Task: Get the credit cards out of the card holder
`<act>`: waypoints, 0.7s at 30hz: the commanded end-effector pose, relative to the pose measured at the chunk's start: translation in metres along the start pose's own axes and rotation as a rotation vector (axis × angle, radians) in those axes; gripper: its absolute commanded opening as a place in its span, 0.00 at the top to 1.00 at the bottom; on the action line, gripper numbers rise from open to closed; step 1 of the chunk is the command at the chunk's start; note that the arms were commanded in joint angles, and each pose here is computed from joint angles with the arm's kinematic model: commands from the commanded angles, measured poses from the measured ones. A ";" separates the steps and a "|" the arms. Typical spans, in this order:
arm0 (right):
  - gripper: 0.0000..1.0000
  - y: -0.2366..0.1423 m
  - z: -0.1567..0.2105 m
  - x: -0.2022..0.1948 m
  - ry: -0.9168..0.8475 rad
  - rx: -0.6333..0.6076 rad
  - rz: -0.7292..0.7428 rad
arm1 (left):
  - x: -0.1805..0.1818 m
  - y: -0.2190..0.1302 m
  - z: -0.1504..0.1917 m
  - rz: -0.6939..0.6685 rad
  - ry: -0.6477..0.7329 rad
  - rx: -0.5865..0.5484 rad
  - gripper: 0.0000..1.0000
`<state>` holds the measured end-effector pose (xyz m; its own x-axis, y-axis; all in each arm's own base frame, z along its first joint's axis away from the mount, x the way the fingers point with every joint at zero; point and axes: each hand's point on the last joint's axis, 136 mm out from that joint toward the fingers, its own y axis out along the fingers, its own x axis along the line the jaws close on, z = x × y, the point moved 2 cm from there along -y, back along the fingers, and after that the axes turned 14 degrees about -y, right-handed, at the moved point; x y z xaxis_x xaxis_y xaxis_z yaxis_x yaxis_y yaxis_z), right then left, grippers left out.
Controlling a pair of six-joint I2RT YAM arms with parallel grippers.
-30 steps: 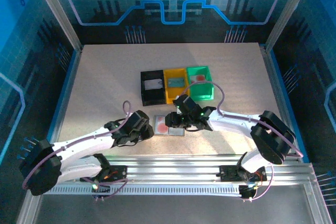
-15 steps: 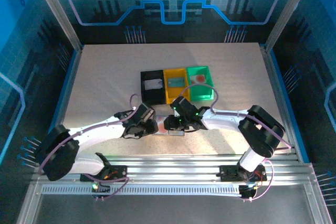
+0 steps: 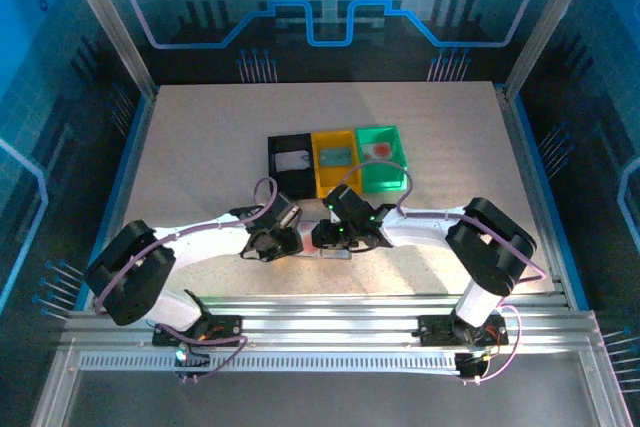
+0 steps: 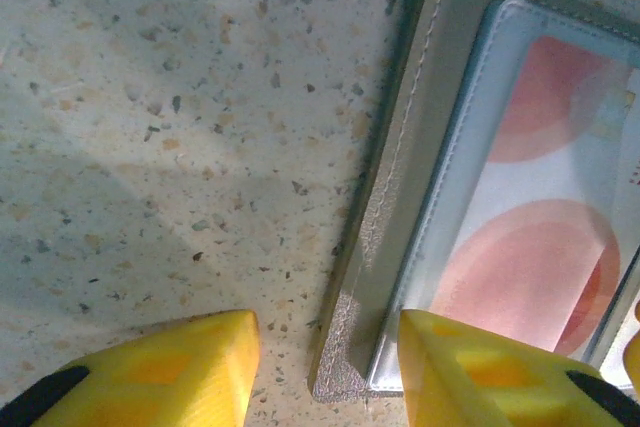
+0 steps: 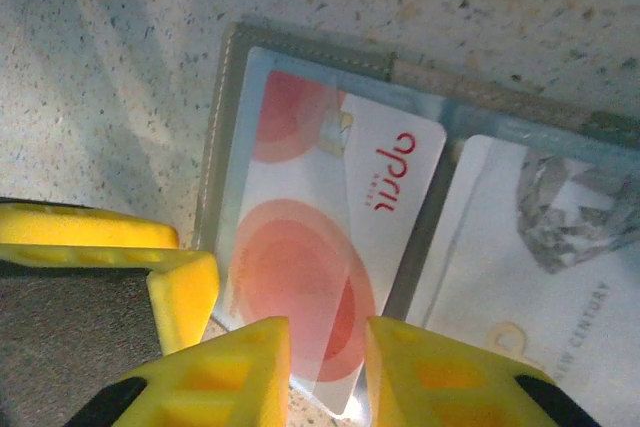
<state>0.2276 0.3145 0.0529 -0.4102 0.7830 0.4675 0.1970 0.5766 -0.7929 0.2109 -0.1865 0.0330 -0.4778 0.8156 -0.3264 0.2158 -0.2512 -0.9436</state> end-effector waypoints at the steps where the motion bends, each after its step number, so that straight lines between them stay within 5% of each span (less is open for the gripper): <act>1: 0.75 -0.002 -0.005 -0.005 0.006 -0.025 0.022 | -0.001 0.013 0.005 0.000 0.006 0.046 0.57; 21: 0.75 0.014 -0.002 -0.015 0.031 -0.030 -0.005 | 0.010 0.033 0.015 -0.007 -0.008 0.094 0.59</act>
<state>0.2365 0.3144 0.0444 -0.4017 0.7858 0.4703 0.2273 0.5831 -0.7800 0.2105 -0.1856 0.0278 -0.4877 0.8160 -0.3104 0.1972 -0.2434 -0.9497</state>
